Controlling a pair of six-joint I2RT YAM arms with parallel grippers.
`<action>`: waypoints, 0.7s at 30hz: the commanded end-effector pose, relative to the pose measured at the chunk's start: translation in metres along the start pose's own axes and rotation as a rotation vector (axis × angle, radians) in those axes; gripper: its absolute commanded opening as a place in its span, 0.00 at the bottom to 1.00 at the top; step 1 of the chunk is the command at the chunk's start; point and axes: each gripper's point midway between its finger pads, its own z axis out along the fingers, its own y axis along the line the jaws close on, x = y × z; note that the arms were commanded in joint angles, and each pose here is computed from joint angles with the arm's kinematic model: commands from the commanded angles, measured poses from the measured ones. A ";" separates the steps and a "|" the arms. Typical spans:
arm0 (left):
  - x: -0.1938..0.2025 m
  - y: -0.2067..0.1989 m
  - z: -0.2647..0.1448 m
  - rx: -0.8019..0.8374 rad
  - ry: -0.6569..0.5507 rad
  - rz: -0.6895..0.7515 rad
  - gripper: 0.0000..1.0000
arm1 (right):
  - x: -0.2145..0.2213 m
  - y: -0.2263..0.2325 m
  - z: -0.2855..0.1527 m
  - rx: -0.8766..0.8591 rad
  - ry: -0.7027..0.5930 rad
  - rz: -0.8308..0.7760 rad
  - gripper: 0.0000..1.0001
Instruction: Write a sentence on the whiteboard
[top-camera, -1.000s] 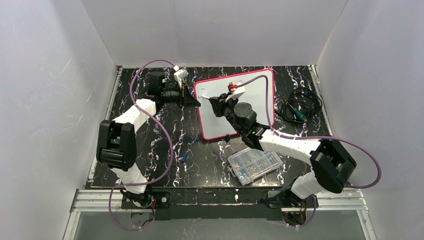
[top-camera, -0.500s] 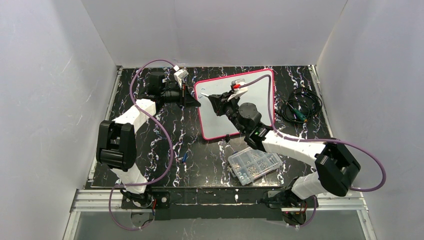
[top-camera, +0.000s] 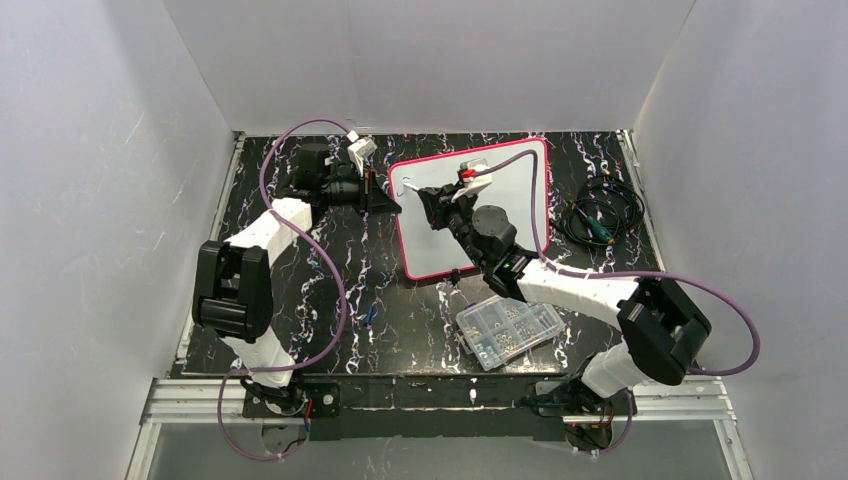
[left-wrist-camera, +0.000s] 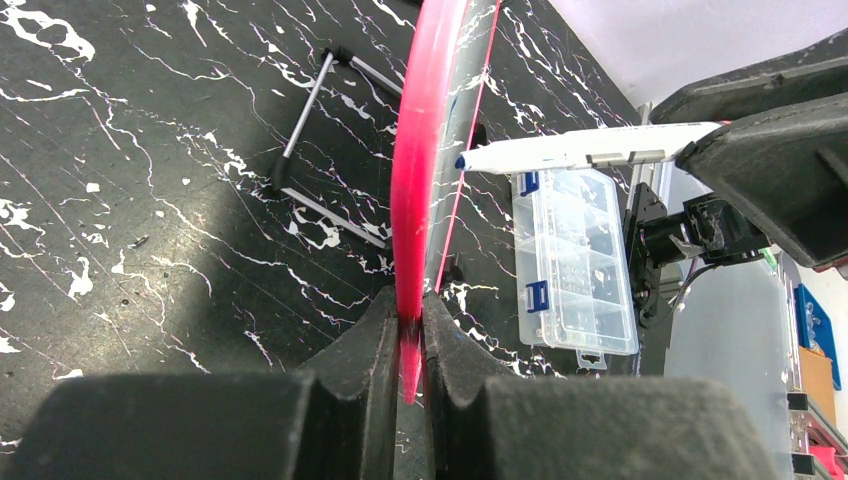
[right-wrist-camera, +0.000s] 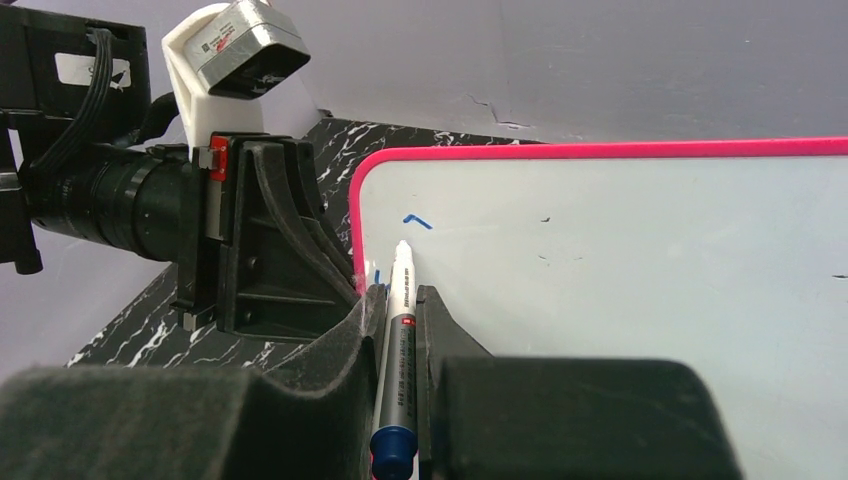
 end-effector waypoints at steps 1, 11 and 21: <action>-0.012 -0.021 -0.007 0.029 -0.022 0.064 0.00 | -0.041 0.005 0.009 0.006 -0.131 0.023 0.01; -0.012 -0.021 -0.007 0.029 -0.022 0.064 0.00 | -0.040 0.003 0.013 0.018 -0.141 0.028 0.01; -0.012 -0.022 -0.008 0.031 -0.023 0.067 0.00 | -0.034 0.002 0.017 0.027 -0.135 0.015 0.01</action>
